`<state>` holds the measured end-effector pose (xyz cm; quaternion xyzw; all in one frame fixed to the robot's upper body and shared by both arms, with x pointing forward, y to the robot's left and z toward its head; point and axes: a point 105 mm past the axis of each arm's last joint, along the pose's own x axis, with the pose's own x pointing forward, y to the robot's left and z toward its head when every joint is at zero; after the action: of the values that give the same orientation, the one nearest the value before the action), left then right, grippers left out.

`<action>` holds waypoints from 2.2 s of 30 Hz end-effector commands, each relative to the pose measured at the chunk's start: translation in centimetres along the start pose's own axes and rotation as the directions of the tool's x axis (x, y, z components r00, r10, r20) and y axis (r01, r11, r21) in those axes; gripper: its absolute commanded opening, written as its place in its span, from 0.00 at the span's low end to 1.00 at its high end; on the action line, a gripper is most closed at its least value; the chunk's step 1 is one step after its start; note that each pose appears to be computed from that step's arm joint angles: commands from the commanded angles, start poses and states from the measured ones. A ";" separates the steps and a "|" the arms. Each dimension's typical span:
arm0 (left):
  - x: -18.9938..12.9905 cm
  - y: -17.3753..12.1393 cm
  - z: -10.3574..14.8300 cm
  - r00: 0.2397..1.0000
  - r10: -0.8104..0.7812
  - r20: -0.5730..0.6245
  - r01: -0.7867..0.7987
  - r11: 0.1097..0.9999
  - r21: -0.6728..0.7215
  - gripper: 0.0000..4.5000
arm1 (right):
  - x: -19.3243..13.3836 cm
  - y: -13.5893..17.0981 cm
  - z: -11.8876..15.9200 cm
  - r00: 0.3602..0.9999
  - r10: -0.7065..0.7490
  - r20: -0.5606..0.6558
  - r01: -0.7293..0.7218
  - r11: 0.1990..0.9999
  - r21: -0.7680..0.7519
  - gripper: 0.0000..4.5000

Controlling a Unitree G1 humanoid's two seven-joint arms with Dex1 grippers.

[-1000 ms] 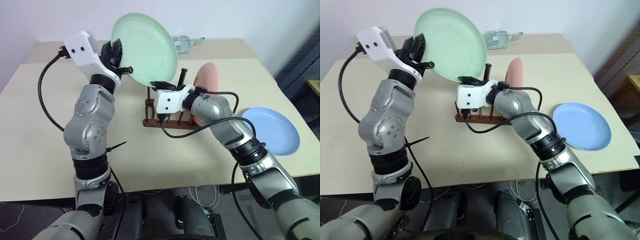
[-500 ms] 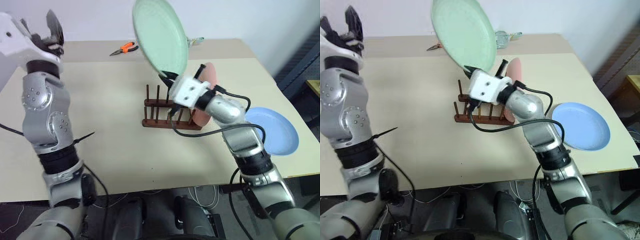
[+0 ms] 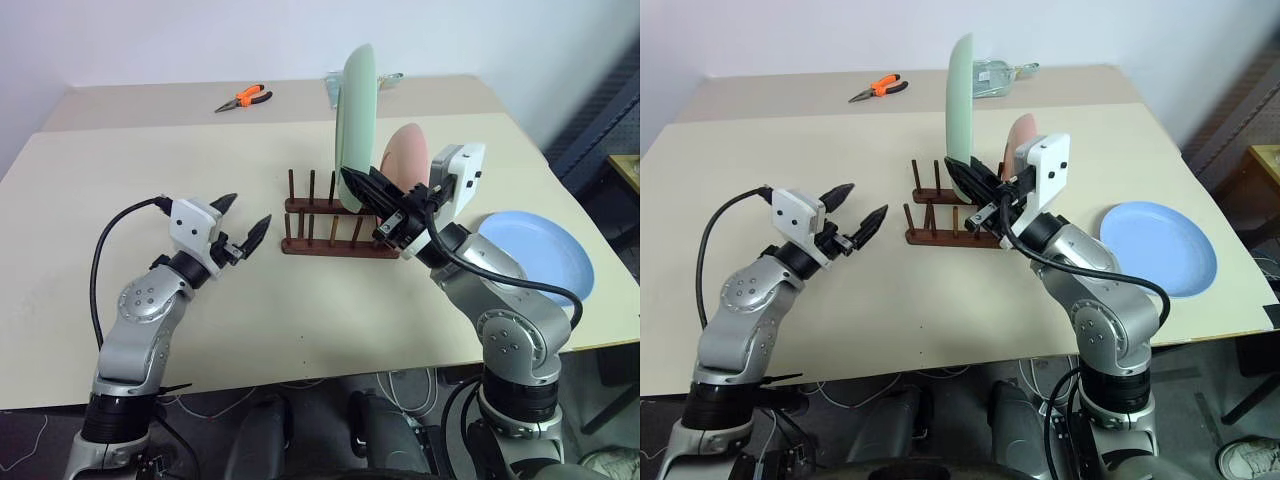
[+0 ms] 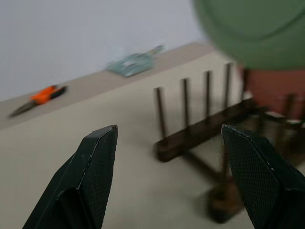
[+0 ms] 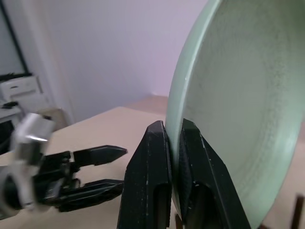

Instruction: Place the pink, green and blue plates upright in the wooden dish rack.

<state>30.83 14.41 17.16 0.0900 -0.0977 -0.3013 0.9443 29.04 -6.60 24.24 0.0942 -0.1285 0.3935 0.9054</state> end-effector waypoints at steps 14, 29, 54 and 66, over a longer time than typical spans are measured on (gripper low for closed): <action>-0.5 -6.2 0.0 0.951 -0.304 -0.054 0.300 0.951 -0.070 0.79 | -0.6 0.4 1.5 0.998 0.026 0.053 -0.030 0.996 0.082 0.00; -0.6 -6.2 -0.2 0.947 -0.316 -0.051 0.313 0.948 -0.065 0.79 | -0.3 0.5 0.3 1.000 0.011 0.007 -0.012 0.986 0.164 0.00; -0.3 -6.5 -0.4 0.942 -0.333 -0.048 0.330 0.942 -0.063 0.80 | -0.7 -3.7 6.6 0.995 -0.083 0.061 0.100 0.919 -0.381 0.80; 1.2 -7.0 -0.7 0.922 -0.386 -0.024 0.384 0.922 -0.052 0.80 | -14.2 -15.4 3.8 0.779 -0.599 -0.187 0.435 0.730 -0.526 0.99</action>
<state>28.24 8.67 14.19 0.0811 -0.0324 -0.4727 0.8769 30.89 -27.85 22.42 -0.1289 -0.0326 0.0890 0.9871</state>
